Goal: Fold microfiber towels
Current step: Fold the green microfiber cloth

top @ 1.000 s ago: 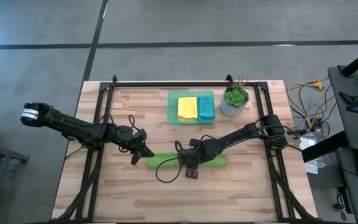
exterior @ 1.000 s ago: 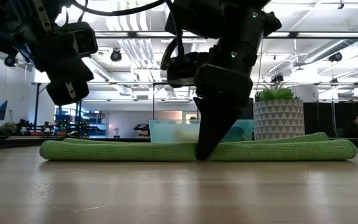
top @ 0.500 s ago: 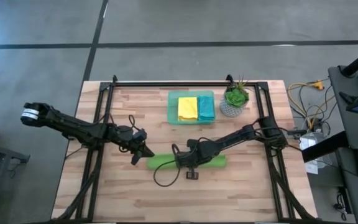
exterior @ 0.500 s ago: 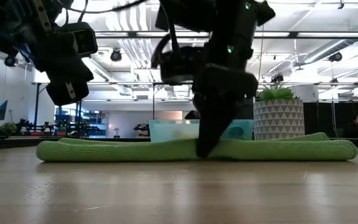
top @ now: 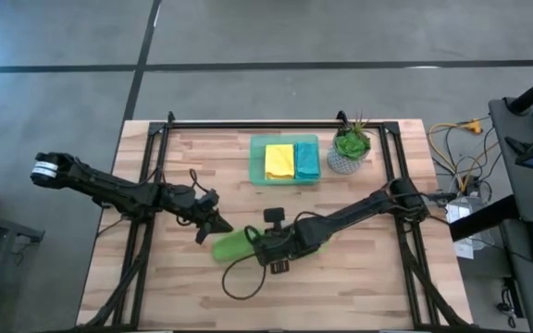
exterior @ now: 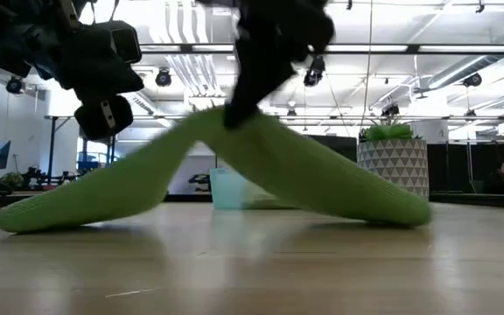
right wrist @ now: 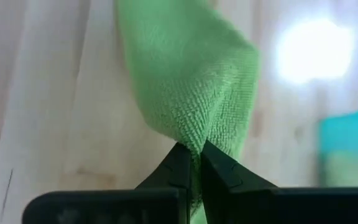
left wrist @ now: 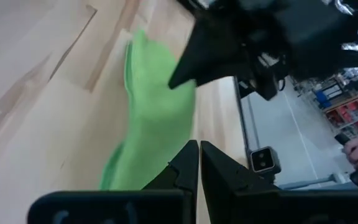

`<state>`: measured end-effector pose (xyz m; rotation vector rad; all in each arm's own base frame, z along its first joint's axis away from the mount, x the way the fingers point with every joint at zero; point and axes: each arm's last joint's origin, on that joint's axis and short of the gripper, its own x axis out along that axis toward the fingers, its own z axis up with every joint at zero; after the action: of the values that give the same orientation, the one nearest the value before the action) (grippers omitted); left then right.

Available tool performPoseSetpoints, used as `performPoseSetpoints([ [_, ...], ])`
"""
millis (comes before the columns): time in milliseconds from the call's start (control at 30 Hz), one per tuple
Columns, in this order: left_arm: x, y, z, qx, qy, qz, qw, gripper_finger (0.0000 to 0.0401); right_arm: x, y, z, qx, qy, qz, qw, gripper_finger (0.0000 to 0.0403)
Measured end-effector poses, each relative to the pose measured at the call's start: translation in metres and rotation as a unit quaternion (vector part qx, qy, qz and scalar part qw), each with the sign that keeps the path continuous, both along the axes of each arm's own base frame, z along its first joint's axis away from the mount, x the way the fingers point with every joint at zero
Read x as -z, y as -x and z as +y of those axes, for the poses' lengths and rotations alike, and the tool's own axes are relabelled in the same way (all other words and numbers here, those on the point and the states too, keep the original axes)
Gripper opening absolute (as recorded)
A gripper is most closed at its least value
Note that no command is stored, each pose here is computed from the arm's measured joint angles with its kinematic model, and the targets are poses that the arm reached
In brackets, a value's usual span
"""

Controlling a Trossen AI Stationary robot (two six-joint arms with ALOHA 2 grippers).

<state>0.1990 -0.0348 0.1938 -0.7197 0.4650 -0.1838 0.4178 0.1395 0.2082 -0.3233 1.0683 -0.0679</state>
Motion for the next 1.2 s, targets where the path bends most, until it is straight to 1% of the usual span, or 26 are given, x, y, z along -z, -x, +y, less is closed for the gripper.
performPoseSetpoints([
  [100, -0.004, 0.000, 0.000, 0.000, 0.002, -0.018, 1.000, 0.0002, -0.019, -0.002, 0.007, -0.015, 0.035, -0.034, 0.999, 0.0009],
  [267, -0.024, 0.002, 0.000, 0.000, 0.013, -0.097, 0.995, 0.0002, -0.050, -0.005, 0.013, -0.029, 0.066, -0.080, 0.994, 0.0009],
  [400, -0.043, 0.007, 0.002, -0.005, 0.022, -0.171, 0.985, 0.0002, -0.080, -0.005, 0.012, -0.025, 0.106, -0.122, 0.987, 0.0009],
  [533, -0.055, 0.012, 0.005, -0.012, 0.027, -0.209, 0.977, 0.0002, -0.106, -0.006, 0.008, -0.017, 0.150, -0.154, 0.977, 0.0009],
  [667, -0.073, 0.019, 0.006, -0.020, 0.033, -0.252, 0.967, 0.0002, -0.128, -0.008, 0.004, -0.017, 0.160, -0.179, 0.971, 0.0009],
  [733, -0.084, 0.023, 0.007, -0.027, 0.033, -0.274, 0.961, 0.0002, -0.137, -0.008, 0.003, -0.014, 0.177, -0.192, 0.965, 0.0009],
  [833, -0.108, 0.031, 0.009, -0.032, 0.021, -0.325, 0.945, 0.0002, -0.153, -0.009, 0.003, -0.024, 0.216, -0.205, 0.954, 0.0009],
  [900, -0.126, 0.038, 0.010, -0.041, 0.011, -0.362, 0.931, 0.0002, -0.165, -0.009, 0.003, -0.033, 0.224, -0.220, 0.949, 0.0009],
  [1033, -0.166, 0.055, 0.013, -0.059, -0.015, -0.435, 0.898, 0.0002, -0.190, -0.010, 0.003, -0.045, 0.229, -0.266, 0.935, 0.0009],
  [1133, -0.195, 0.067, 0.015, -0.065, -0.033, -0.482, 0.873, 0.0002, -0.215, -0.010, 0.003, -0.054, 0.229, -0.325, 0.916, 0.0009],
  [1200, -0.213, 0.076, 0.016, -0.069, -0.039, -0.507, 0.858, 0.0002, -0.235, -0.008, 0.004, -0.063, 0.210, -0.375, 0.901, 0.0009],
])
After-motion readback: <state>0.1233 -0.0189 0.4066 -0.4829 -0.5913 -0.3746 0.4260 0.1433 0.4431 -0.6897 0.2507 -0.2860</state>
